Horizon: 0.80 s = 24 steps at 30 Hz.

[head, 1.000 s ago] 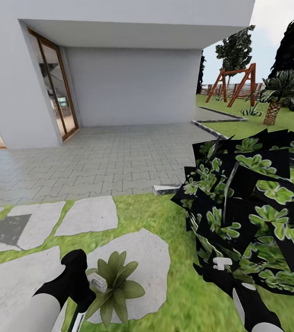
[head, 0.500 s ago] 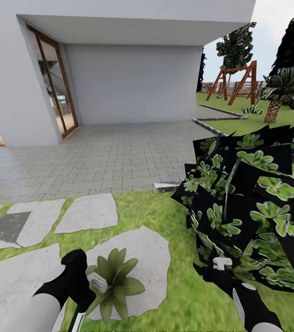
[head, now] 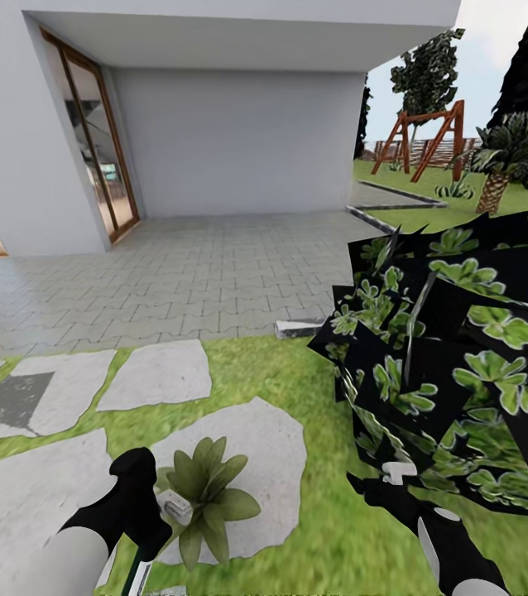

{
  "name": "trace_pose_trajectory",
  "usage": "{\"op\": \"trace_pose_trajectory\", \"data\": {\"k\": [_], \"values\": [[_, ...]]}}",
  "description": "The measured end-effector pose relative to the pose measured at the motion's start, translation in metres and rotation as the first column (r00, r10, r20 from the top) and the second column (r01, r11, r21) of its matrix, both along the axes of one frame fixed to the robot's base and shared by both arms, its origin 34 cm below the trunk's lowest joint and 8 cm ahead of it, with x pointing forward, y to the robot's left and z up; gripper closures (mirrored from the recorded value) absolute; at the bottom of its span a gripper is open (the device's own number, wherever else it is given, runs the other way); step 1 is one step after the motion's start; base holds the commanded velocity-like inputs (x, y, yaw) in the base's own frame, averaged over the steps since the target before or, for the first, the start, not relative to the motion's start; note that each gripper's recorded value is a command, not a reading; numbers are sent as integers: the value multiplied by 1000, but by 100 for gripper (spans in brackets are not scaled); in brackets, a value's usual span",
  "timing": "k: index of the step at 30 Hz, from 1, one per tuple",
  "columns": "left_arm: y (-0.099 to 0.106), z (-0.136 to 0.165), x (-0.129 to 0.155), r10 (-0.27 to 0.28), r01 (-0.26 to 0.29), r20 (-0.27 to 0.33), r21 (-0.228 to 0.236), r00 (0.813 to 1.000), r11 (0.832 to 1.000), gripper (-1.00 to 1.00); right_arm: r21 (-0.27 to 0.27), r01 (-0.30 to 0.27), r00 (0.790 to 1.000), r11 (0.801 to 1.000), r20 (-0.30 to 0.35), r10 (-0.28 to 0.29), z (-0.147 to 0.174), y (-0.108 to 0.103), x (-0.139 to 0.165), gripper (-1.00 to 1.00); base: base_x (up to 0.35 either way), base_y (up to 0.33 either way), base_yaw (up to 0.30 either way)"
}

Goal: Pick up the pesticide atomizer in the garden and spray insectifuge to fully cover both potted plants in the garden.

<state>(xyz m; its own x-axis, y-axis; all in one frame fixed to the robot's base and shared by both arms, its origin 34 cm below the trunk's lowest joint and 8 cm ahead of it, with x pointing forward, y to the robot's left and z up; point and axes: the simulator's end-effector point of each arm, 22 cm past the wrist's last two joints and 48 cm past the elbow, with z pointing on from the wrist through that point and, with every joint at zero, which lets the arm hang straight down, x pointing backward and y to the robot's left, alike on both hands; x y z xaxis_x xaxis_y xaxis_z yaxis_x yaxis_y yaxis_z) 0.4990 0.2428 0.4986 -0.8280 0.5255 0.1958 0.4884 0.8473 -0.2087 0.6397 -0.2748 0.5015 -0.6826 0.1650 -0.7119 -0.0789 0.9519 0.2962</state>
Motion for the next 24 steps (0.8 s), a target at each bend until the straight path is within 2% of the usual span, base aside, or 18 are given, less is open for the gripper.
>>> {"op": "trace_pose_trajectory", "data": {"k": [6, 13, 24], "values": [[0, -2, -1, -1, 1, -5, 0, 1000, 1000, 100, 0, 0, 1000, 1000, -4, 0, -2, 0, -1, -100, 0, 0, 0], [0, -18, -5, -4, 4, -11, 2, 1000, 1000, 100, 0, 0, 1000, 1000, -10, 0, -19, 0, -4, -100, 0, 0, 0], [0, -18, -5, -6, 6, -11, 2, 1000, 1000, 100, -1, 2, 1000, 1000, -11, -2, -20, 0, -5, -100, 0, 0, 0]]}}
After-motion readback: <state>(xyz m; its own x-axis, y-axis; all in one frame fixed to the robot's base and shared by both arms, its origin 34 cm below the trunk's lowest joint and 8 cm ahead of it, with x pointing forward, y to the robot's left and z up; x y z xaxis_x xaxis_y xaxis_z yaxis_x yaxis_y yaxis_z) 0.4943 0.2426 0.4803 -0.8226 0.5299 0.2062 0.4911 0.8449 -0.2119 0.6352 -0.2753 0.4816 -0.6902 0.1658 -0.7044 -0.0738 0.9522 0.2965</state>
